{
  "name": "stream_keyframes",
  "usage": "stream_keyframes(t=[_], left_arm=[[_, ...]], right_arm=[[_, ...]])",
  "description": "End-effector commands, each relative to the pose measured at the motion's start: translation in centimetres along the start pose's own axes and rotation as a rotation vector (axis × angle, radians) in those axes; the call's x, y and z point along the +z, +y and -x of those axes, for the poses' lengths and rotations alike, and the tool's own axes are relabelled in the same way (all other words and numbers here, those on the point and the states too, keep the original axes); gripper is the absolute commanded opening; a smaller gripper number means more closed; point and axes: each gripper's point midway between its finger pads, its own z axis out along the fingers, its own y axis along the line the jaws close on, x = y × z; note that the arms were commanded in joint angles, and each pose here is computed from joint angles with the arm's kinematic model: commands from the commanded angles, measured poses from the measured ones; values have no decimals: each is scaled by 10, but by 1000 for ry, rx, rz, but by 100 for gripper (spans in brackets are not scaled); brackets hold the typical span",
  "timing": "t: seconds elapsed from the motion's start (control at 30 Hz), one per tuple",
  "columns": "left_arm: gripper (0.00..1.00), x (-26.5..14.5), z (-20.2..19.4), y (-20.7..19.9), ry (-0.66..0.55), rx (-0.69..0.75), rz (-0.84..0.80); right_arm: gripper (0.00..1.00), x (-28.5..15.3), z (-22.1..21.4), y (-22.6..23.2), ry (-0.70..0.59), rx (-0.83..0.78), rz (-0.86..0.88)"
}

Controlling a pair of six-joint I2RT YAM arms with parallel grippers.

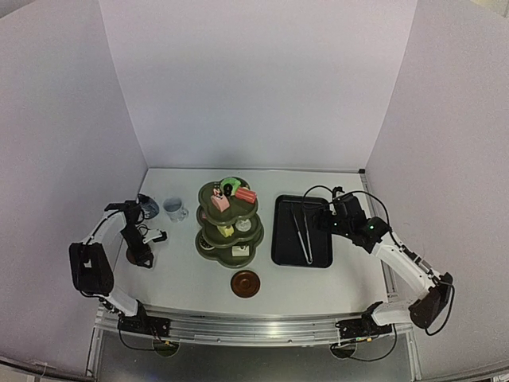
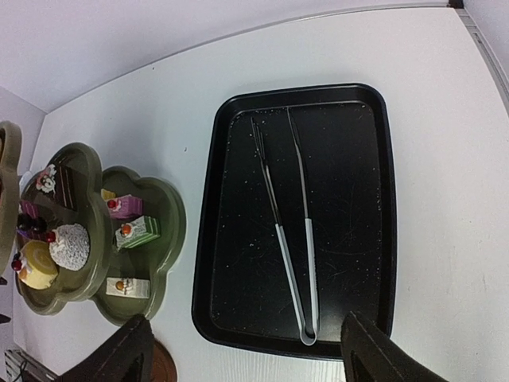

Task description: Serve the afternoon tea

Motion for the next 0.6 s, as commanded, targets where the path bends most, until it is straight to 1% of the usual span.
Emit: stream_keyframes(t=[0.0, 0.07, 0.13, 0.2, 0.37, 0.47, 0.53, 0.57], left_arm=[[100, 18, -30, 59, 35, -167, 106], [100, 29, -37, 66, 52, -170, 156], [99, 36, -36, 65, 27, -158, 168], [97, 41, -33, 67, 9, -164, 176], [86, 54, -27, 79, 10, -220, 160], [81, 60, -20, 86, -9, -243, 138], [75, 60, -10, 89, -43, -276, 113], [73, 62, -9, 89, -41, -290, 97]], right_arm=[[82, -4, 2, -2, -21, 6, -12], [84, -5, 2, -4, -28, 8, -19], [87, -6, 2, -5, -27, 6, -22], [89, -5, 0, -5, -22, 3, -22], [90, -3, -4, -4, -4, -6, -11], [91, -2, -4, -3, 3, -11, -7], [91, -1, -5, -1, 7, -11, -4], [91, -1, -5, -1, 10, -11, -2]])
